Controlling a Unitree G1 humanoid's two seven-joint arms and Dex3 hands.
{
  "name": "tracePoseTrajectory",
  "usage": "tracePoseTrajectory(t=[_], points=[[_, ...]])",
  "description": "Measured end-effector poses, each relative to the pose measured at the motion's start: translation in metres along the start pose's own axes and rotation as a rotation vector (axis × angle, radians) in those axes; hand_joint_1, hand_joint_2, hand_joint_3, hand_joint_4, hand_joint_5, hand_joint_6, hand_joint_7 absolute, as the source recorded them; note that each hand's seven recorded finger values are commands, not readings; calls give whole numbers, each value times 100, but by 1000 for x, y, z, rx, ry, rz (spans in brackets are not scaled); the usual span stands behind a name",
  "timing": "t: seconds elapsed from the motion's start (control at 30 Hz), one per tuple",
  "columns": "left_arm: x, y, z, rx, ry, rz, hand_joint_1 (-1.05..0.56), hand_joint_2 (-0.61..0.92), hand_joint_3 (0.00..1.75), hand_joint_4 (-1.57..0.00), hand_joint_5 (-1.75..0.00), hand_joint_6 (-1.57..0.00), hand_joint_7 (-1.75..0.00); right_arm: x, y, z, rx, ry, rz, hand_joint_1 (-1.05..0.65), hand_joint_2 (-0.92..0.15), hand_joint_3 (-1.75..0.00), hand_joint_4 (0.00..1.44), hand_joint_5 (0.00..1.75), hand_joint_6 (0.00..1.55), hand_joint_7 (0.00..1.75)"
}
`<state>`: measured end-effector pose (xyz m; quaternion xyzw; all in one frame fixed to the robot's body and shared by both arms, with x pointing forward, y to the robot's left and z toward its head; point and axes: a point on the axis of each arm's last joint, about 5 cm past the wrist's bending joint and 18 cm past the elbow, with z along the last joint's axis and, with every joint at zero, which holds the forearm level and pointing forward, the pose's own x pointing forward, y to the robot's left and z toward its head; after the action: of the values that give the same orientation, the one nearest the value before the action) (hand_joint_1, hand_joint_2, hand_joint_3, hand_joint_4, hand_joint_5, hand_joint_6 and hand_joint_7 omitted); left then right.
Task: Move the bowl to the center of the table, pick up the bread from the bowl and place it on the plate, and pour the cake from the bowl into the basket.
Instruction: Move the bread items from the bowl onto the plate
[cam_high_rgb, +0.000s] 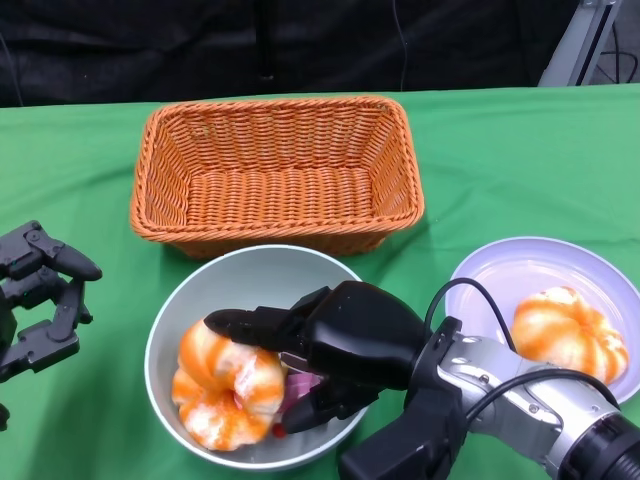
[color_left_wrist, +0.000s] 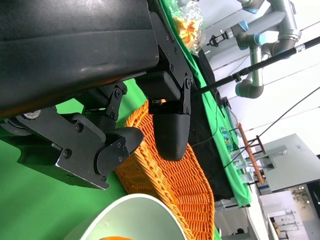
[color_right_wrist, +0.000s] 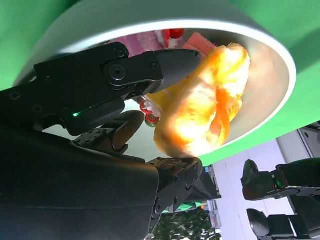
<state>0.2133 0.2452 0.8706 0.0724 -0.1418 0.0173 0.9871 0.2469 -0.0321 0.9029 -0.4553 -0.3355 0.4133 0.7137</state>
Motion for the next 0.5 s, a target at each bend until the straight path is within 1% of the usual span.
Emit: tracePoseTrajectory(t=[0.17,0.43,0.5], points=[[1,0,0,-5,-3,-3,3,67,101,-77,-169,-71,-140,0,0,0,-3,-4,3,-68,-92,-19,65,0,30,0],[0,0,-1,-11,5,1,3,65,101,-78,-169,-72,-139,1,1,-1,0,3,-8,-66,-92,-19,66,1,29,0],[0,0,-2,-12,10,1,3,65,102,-77,-169,-72,-138,1,1,-1,-1,4,-7,-65,-92,-22,66,0,31,1]])
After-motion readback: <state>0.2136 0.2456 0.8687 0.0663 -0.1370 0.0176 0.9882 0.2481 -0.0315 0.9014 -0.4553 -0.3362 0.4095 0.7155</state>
